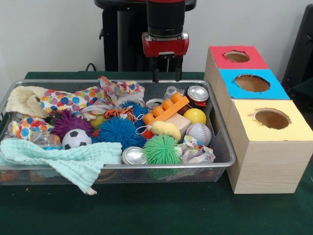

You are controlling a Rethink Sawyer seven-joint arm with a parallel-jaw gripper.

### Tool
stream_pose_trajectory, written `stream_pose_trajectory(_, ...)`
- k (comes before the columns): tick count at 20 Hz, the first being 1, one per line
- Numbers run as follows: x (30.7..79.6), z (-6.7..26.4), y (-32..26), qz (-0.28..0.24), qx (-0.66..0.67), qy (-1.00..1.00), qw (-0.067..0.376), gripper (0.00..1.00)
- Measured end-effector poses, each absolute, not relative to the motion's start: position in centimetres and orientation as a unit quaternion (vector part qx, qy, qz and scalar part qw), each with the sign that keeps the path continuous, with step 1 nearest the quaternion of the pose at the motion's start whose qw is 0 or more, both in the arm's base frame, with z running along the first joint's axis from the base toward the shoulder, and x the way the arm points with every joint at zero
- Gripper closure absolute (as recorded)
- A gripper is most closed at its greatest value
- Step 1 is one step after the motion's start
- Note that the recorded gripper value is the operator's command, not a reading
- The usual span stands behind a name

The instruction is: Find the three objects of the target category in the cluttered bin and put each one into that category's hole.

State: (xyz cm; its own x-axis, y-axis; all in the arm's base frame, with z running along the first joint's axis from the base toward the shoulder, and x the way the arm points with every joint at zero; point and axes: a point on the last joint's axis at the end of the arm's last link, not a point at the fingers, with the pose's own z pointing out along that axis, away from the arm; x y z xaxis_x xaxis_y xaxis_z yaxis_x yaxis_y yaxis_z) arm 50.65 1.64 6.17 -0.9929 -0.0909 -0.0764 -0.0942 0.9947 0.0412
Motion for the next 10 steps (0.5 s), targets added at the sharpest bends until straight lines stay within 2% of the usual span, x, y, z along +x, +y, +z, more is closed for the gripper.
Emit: stream_pose_trajectory(10, 49.6, 4.5, 1.7, 0.034, -0.065, 0.997, 0.025, 0.0)
